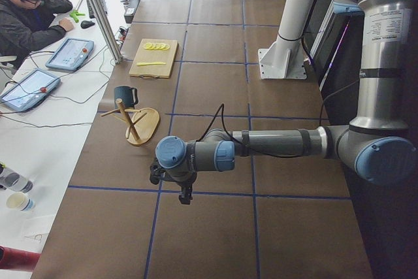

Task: Hang cup on storage rack

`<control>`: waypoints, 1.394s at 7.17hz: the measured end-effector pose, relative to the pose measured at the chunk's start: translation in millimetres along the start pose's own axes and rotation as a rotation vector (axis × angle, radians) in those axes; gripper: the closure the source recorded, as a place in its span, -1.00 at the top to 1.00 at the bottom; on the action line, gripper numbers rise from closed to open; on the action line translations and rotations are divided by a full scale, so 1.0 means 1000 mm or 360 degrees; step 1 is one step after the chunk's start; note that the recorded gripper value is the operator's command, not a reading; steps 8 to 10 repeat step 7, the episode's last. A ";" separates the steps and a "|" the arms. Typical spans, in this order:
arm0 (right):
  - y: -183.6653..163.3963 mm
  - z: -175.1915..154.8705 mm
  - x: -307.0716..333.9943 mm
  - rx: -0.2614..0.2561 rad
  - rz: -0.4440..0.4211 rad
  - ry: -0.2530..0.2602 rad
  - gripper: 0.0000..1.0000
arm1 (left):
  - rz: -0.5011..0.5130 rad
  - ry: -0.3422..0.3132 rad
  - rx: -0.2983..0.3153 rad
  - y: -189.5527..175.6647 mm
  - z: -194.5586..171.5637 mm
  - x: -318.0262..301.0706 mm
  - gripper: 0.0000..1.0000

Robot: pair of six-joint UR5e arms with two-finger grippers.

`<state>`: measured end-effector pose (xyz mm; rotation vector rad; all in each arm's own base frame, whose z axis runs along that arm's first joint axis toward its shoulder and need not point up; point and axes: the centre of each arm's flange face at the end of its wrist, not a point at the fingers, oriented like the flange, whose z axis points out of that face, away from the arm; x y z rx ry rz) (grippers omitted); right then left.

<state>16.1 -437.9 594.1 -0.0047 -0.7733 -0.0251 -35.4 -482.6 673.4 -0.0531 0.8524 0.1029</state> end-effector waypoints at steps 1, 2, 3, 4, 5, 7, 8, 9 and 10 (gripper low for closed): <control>0.000 0.001 -0.001 -0.0002 0.0005 -0.0003 1.00 | 0.0003 -0.0030 -0.0010 -0.003 -0.002 0.003 1.00; 0.000 0.001 -0.002 -0.0005 0.0015 -0.0005 1.00 | 0.0003 -0.0038 -0.0017 0.002 -0.001 0.002 1.00; 0.000 0.003 -0.004 -0.0010 0.0016 -0.0006 1.00 | 0.0007 -0.0041 -0.0018 0.008 0.000 0.002 1.00; 0.000 0.005 -0.006 -0.0017 0.0009 -0.0006 1.00 | 0.0017 -0.0041 -0.0013 0.011 -0.002 0.004 1.00; -0.001 0.007 -0.008 -0.0022 0.0003 -0.0004 1.00 | 0.0022 -0.0041 -0.0010 0.013 -0.002 0.005 1.00; -0.001 0.010 -0.011 -0.0034 -0.0010 -0.0002 1.00 | 0.0017 -0.0038 -0.0015 0.018 0.000 0.004 1.00; -0.001 0.010 -0.011 -0.0034 -0.0010 -0.0002 1.00 | 0.0017 -0.0038 -0.0015 0.018 0.000 0.004 1.00; -0.001 0.010 -0.011 -0.0034 -0.0010 -0.0002 1.00 | 0.0017 -0.0038 -0.0015 0.018 0.000 0.004 1.00; -0.001 0.010 -0.011 -0.0034 -0.0010 -0.0002 1.00 | 0.0017 -0.0038 -0.0015 0.018 0.000 0.004 1.00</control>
